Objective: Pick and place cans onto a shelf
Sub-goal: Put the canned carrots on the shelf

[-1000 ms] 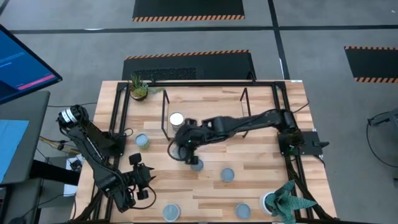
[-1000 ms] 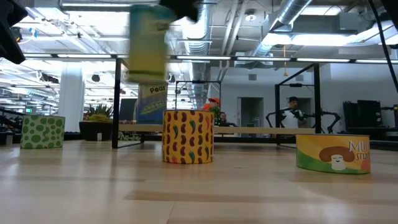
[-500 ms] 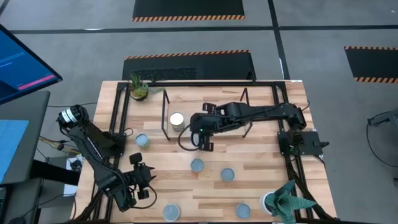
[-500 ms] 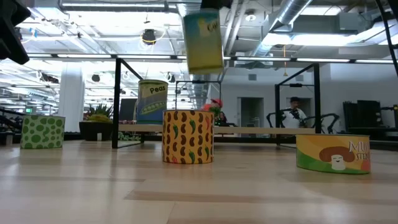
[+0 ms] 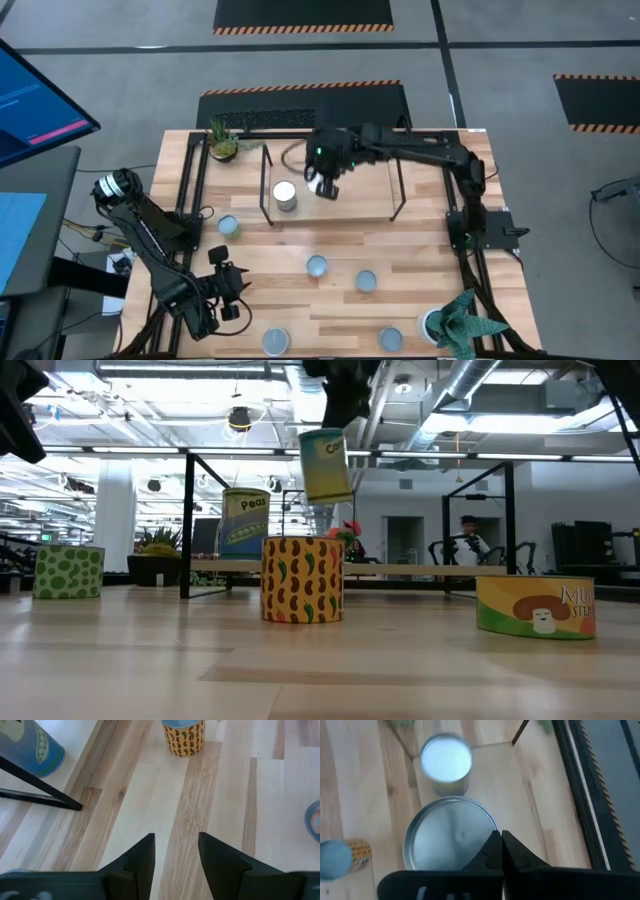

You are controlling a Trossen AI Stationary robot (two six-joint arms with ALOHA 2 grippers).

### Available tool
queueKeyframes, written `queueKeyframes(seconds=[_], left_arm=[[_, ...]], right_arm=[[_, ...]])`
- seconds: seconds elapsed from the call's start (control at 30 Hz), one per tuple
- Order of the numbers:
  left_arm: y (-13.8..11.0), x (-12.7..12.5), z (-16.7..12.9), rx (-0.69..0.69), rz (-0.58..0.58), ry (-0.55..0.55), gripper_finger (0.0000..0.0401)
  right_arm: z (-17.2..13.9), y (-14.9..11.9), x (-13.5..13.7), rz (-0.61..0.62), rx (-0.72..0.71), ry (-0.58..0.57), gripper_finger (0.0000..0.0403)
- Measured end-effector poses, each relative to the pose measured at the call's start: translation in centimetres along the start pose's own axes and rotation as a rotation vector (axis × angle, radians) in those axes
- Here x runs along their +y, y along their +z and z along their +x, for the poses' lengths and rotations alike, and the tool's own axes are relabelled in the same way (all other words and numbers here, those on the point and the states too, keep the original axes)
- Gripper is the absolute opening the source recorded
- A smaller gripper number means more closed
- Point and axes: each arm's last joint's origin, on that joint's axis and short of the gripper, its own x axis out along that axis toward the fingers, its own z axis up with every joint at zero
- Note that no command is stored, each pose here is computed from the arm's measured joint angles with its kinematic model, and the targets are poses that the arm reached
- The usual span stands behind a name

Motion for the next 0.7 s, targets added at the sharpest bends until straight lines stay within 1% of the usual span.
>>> queueKeyframes(seconds=[0.1, 0.17, 0.23, 0.3, 0.33, 0.4, 0.47, 0.57, 0.7], left_arm=[[0.0, 0.0, 0.0, -0.002, 0.0, 0.001, 0.0139], [0.0, 0.0, 0.0, -0.003, -0.001, 0.004, 0.0139], [0.1, 0.0, 0.1, -0.004, -0.002, 0.004, 0.0139], [0.1, 0.1, 0.1, -0.003, -0.002, 0.007, 0.0139], [0.1, 0.1, 0.1, -0.002, -0.003, 0.01, 0.0139], [0.2, 0.1, 0.2, 0.0, -0.004, 0.01, 0.0139], [0.2, 0.1, 0.2, 0.001, -0.005, 0.01, 0.0139], [0.2, 0.1, 0.2, 0.003, -0.004, 0.01, 0.0139], [0.2, 0.1, 0.2, 0.006, 0.007, 0.01, 0.0139]], right_arm=[[1.7, 0.6, -1.8, 0.033, -0.043, 0.039, 0.0011], [3.1, 0.5, -3.0, 0.039, -0.016, 0.053, 0.0011], [4.7, 0.9, -3.6, 0.053, -0.043, 0.049, 0.0007], [6.3, 0.5, -4.6, 0.071, -0.005, 0.062, 0.0004], [7.2, 0.3, -4.6, 0.074, 0.017, 0.065, 0.0004], [8.7, 0.5, -5.2, 0.083, -0.003, 0.075, 0.0005], [9.7, 0.2, -5.7, 0.094, 0.02, 0.075, 0.0012], [10.6, 0.2, -6.0, 0.097, 0.02, 0.081, 0.002], [11.2, 0.1, -5.8, 0.087, 0.027, 0.1, 0.0018]])
